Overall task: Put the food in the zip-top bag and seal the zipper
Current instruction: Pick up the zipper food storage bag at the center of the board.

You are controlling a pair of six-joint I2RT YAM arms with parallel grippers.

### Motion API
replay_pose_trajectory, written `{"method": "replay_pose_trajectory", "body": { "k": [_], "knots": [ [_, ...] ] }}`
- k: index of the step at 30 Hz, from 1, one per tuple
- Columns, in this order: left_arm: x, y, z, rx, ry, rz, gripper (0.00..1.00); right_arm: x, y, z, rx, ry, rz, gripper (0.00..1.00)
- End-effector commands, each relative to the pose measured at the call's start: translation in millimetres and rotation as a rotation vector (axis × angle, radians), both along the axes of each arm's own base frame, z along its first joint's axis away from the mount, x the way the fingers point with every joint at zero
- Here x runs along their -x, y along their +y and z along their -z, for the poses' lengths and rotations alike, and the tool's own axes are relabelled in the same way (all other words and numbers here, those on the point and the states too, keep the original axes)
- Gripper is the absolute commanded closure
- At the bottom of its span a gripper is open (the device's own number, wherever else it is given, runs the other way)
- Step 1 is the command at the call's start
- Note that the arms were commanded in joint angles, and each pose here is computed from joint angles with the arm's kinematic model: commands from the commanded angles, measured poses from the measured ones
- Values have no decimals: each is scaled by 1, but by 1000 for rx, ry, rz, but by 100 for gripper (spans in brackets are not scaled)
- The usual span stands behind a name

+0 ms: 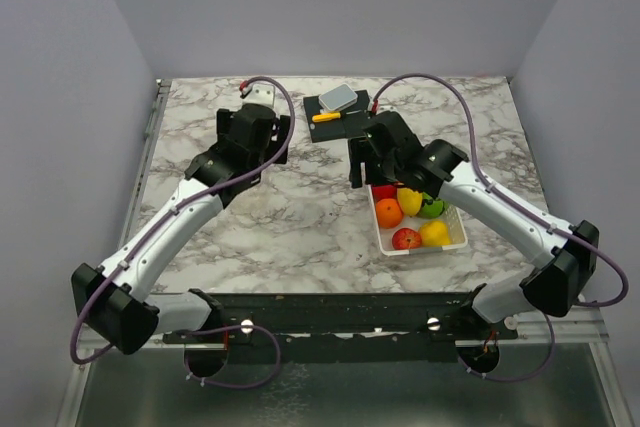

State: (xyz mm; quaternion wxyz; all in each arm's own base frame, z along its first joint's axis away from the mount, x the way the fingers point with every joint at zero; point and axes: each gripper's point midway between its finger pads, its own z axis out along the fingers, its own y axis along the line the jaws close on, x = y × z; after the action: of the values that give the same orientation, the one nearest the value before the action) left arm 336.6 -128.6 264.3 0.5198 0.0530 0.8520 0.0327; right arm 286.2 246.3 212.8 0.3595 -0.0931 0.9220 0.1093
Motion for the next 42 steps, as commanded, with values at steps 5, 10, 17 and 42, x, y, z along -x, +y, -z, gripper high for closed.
{"method": "replay_pose_trajectory", "body": {
  "k": [5, 10, 17, 42],
  "knots": [
    [-54, 45, 10, -4, 48, -147, 1, 10, -10, -11, 3, -23, -37, 19],
    [-82, 64, 20, 6, 82, -206, 1, 15, -12, -15, -7, -37, -58, 18],
    [-111, 89, 49, 13, 172, -279, 1, 22, -18, -14, -9, -42, -71, 17],
    [-105, 118, 163, 128, 508, -332, 16, 32, -28, -8, -4, -40, -79, 18]
  ]
}}
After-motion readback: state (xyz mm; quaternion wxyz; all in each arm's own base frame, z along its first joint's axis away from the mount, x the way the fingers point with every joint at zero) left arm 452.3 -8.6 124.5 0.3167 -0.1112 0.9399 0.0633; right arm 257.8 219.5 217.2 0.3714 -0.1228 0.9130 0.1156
